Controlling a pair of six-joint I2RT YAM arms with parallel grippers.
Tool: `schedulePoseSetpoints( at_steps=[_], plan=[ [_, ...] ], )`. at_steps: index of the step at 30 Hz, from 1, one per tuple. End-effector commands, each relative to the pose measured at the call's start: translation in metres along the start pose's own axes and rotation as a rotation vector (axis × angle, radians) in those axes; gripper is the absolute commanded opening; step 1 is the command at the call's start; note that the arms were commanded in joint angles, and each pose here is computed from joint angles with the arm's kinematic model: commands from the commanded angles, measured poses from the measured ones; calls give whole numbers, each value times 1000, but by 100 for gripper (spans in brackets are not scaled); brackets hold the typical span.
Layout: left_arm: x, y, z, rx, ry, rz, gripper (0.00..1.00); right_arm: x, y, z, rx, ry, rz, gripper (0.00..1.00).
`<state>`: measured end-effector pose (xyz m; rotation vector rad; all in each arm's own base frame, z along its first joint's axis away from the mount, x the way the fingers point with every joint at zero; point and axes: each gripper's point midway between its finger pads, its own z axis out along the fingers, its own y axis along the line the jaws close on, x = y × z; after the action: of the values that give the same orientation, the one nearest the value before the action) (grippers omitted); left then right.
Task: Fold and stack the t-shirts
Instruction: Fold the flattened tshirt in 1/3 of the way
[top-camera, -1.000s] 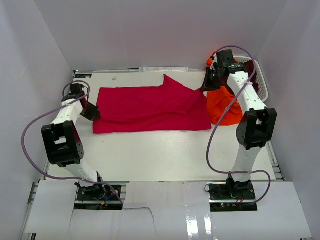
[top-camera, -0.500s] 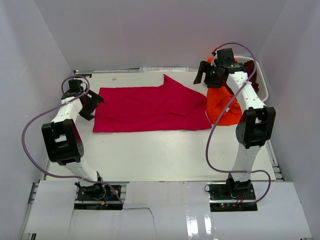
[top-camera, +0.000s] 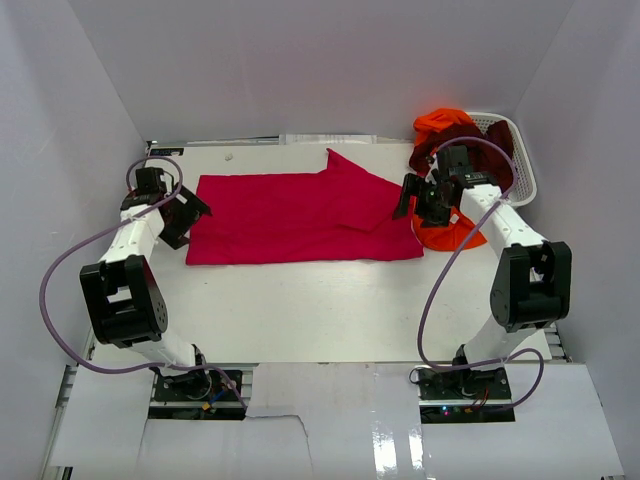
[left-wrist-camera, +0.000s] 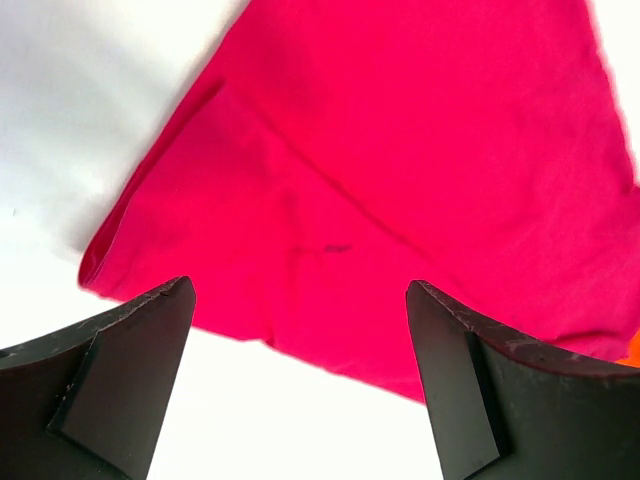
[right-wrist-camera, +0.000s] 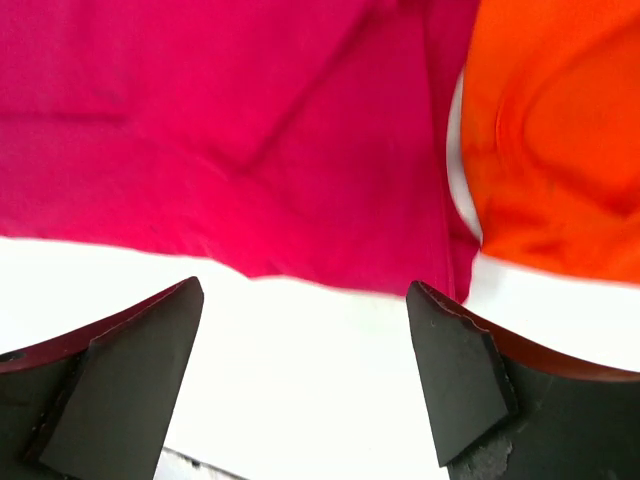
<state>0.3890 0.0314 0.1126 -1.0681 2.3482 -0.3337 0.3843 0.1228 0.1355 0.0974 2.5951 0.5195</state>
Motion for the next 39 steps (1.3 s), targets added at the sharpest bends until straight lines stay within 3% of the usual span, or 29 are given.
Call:
schedulePoseSetpoints(
  at_steps=[1, 9, 18, 24, 30, 39],
  plan=[
    [14, 3, -11, 35, 21, 29, 98, 21, -5, -1, -11, 14, -1, 88],
    [31, 11, 11, 38, 73, 52, 98, 54, -23, 28, 17, 91, 43, 82],
    [33, 21, 52, -43, 128, 34, 97, 58, -40, 47, 92, 134, 55, 74],
    [35, 25, 69, -91, 150, 26, 95, 67, -55, 55, 172, 201, 40, 63],
    [40, 51, 72, -217, 165, 47, 95, 77, -65, 50, 275, 284, -17, 64],
    [51, 75, 40, -296, 171, 104, 95, 126, -71, 43, 393, 435, -81, 68]
  ],
)
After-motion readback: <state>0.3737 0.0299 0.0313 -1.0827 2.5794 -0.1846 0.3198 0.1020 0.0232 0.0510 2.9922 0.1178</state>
